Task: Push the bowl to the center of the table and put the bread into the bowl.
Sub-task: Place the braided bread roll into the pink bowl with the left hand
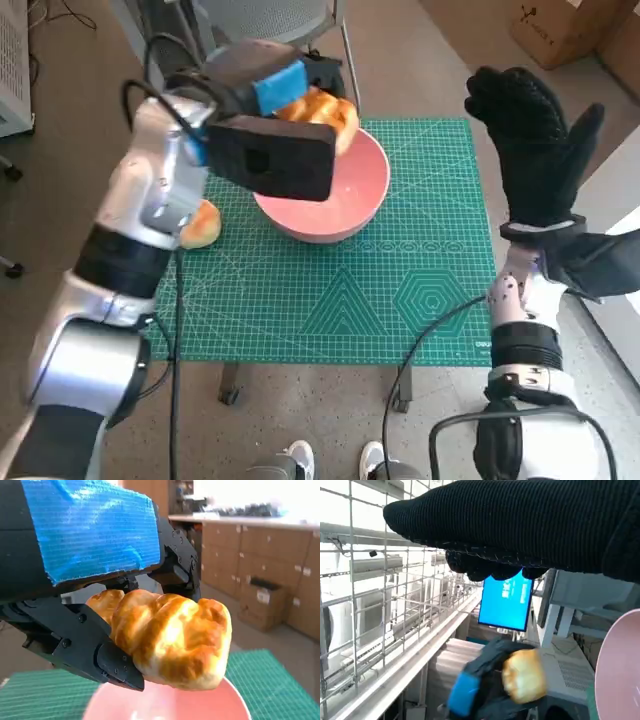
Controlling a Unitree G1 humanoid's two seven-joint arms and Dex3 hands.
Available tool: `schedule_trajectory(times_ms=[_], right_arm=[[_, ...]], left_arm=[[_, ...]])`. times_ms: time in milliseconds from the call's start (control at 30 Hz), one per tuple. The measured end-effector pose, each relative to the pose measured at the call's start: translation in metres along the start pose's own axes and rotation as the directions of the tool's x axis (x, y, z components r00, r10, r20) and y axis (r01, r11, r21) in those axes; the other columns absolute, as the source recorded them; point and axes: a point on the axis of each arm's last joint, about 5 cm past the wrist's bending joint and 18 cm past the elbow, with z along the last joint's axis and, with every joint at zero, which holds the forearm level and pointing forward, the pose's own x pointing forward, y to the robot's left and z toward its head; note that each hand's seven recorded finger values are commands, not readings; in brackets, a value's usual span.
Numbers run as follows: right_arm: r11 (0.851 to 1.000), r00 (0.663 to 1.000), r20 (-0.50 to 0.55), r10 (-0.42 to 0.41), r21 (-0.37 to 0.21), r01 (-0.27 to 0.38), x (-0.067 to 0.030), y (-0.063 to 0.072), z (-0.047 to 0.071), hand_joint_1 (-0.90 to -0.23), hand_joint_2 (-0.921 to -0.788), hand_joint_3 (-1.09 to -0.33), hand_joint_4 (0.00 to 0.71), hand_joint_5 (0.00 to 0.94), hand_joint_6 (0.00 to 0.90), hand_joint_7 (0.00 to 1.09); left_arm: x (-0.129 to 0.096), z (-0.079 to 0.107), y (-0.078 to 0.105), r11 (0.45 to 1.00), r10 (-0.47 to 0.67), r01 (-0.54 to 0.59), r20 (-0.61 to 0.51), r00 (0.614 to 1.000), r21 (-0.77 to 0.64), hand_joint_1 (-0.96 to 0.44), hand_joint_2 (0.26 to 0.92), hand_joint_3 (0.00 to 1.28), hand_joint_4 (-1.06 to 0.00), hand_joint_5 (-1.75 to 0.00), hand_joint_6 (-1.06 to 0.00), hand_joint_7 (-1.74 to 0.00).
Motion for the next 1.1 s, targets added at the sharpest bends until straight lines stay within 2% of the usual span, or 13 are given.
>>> schedule_trajectory(times_ms=[167,233,267,300,333,367,433,500,600,700,900,1100], right_arm=[[1.0,1.0,0.008,-0.003,-0.008,0.003,-0.0022,0.0,0.001,-0.641,-0.921,-0.669,0.233,0.0,0.402,0.01],[1.0,1.0,0.014,-0.003,-0.012,0.003,-0.002,0.0,0.002,-0.642,-0.921,-0.667,0.231,0.0,0.402,0.01],[1.0,1.0,0.016,-0.003,-0.014,0.003,-0.0019,0.0,0.003,-0.642,-0.921,-0.667,0.231,0.0,0.401,0.01],[1.0,1.0,0.019,-0.004,-0.016,0.004,-0.0018,0.0,0.003,-0.642,-0.921,-0.667,0.231,0.0,0.401,0.01],[1.0,1.0,0.022,-0.004,-0.017,0.004,-0.0018,0.0,0.004,-0.641,-0.921,-0.668,0.231,0.001,0.397,0.0],[1.0,1.0,0.024,-0.004,-0.019,0.005,-0.0018,-0.001,0.004,-0.64,-0.921,-0.669,0.232,0.001,0.395,0.0],[1.0,1.0,0.029,-0.005,-0.023,0.006,-0.0023,-0.001,0.005,-0.64,-0.921,-0.672,0.231,0.001,0.389,0.0],[1.0,0.999,0.033,-0.008,-0.026,0.009,-0.0028,-0.001,0.005,-0.641,-0.921,-0.674,0.229,0.0,0.38,0.0],[1.0,0.999,0.037,-0.01,-0.029,0.011,-0.0037,-0.001,0.006,-0.64,-0.921,-0.677,0.227,0.0,0.37,0.0],[0.999,0.999,0.039,-0.012,-0.031,0.013,-0.0036,-0.001,0.007,-0.642,-0.921,-0.677,0.223,0.0,0.362,0.0],[0.999,0.999,0.038,-0.013,-0.029,0.014,-0.003,0.001,0.006,-0.645,-0.921,-0.672,0.22,0.0,0.362,0.0],[1.0,1.0,0.024,-0.009,-0.025,0.009,-0.0033,0.003,0.004,-0.644,-0.921,-0.663,0.222,0.002,0.376,0.01]], left_arm=[[0.009,0.002,-0.009,0.999,-0.036,0.036,-0.017,0.999,0.007,0.0,0.92,0.1,-0.51,-1.4,-0.74,-0.98],[0.011,0.002,-0.011,0.999,-0.045,0.045,-0.024,0.999,0.003,0.0,0.921,0.15,-0.47,-1.36,-0.66,-1.14],[0.011,0.002,-0.012,0.999,-0.048,0.048,-0.025,0.999,0.0,-0.01,0.9,0.15,-0.44,-1.22,-0.58,-1.06],[0.012,0.001,-0.014,0.998,-0.055,0.055,-0.03,0.998,-0.005,-0.03,0.877,0.14,-0.46,-0.9,-0.5,-0.85],[0.012,0.0,-0.015,0.998,-0.061,0.061,-0.034,0.998,-0.01,-0.05,0.859,0.11,-0.4,-0.6,-0.4,-0.62],[0.013,0.0,-0.016,0.998,-0.068,0.068,-0.039,0.997,-0.015,-0.06,0.852,0.08,-0.37,-0.39,-0.35,-0.46],[0.013,-0.002,-0.018,0.996,-0.09,0.089,-0.058,0.994,-0.03,-0.09,0.831,0.05,-0.25,-0.2,-0.27,-0.29],[0.013,-0.004,-0.019,0.992,-0.117,0.114,-0.079,0.99,-0.047,-0.13,0.798,0.02,-0.1,-0.08,-0.2,-0.17],[0.012,-0.007,-0.019,0.986,-0.155,0.147,-0.105,0.982,-0.077,-0.19,0.772,0.01,-0.03,-0.03,-0.17,-0.11],[0.012,-0.008,-0.019,0.981,-0.178,0.166,-0.126,0.976,-0.098,-0.27,0.764,0.0,-0.01,-0.01,-0.16,-0.09],[0.011,-0.009,-0.017,0.982,-0.175,0.162,-0.147,0.973,-0.101,-0.37,0.767,0.0,0.0,0.0,-0.17,-0.08],[0.008,-0.01,-0.006,0.99,-0.129,0.119,-0.133,0.983,-0.077,-0.46,0.775,0.01,0.0,0.0,-0.18,-0.07]])
